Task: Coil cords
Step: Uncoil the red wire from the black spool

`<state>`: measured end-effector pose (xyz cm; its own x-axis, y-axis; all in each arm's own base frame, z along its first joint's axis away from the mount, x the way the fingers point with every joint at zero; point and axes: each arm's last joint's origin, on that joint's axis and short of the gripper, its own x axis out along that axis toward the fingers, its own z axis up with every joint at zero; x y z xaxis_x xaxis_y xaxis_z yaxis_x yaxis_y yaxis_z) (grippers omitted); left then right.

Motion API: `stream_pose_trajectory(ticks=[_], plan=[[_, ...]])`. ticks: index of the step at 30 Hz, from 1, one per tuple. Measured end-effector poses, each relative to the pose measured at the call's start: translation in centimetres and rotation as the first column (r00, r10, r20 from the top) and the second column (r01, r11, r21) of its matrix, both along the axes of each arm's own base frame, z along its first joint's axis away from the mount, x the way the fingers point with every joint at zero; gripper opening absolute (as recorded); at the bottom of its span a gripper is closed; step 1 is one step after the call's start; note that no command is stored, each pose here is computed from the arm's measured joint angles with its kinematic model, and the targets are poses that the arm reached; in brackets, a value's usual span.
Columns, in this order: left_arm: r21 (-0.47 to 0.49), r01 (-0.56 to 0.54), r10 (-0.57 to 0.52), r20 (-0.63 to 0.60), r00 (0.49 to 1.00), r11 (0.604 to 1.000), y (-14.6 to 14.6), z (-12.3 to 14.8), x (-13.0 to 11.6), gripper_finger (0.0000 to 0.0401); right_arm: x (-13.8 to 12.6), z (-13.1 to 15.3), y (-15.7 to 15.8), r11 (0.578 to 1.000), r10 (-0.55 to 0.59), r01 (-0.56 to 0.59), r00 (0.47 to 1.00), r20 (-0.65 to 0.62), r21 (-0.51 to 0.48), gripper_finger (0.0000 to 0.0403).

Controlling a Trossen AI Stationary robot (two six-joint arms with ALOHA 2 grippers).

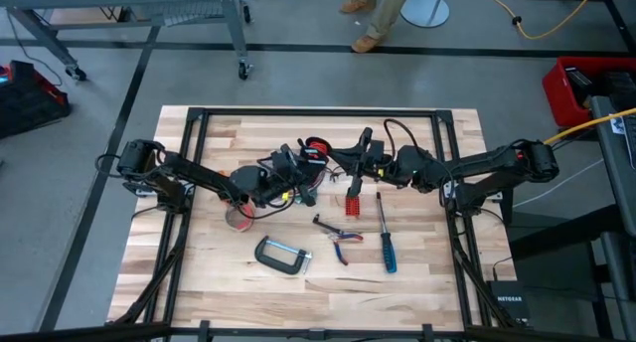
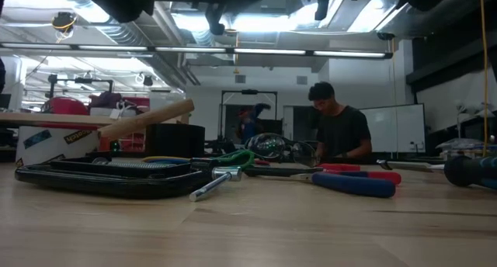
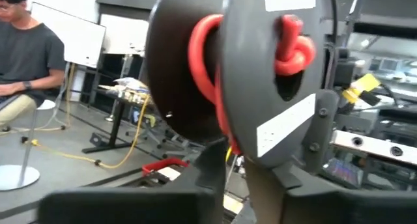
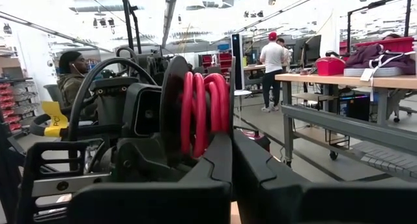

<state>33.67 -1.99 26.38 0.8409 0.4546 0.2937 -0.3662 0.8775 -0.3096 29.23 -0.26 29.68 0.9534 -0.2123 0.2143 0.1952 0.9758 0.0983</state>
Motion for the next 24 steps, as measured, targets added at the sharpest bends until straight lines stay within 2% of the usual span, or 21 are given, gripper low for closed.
stream_pose_trajectory(ticks=[4, 15, 24], plan=[[0.004, 0.015, -0.015, 0.003, 1.0, 1.0, 0.08, 0.02, 0.03, 0.0005, 0.0, 0.0, 0.0, 1.0, 0.0, 0.0, 1.0, 0.001, 0.0, 0.0], [-0.019, 0.026, -0.026, 0.013, 1.0, 0.999, 0.03, -0.01, 0.04, 0.0002, -0.01, -0.14, -0.15, 0.999, -0.053, 0.054, 0.998, -0.015, 0.01, 0.0], [-0.057, 0.088, -0.086, 0.043, 0.995, 0.995, -0.1, 0.01, 0.09, 0.0, -0.05, -0.24, -0.33, 0.993, -0.119, 0.12, 0.993, -0.026, 0.019, 0.0]])
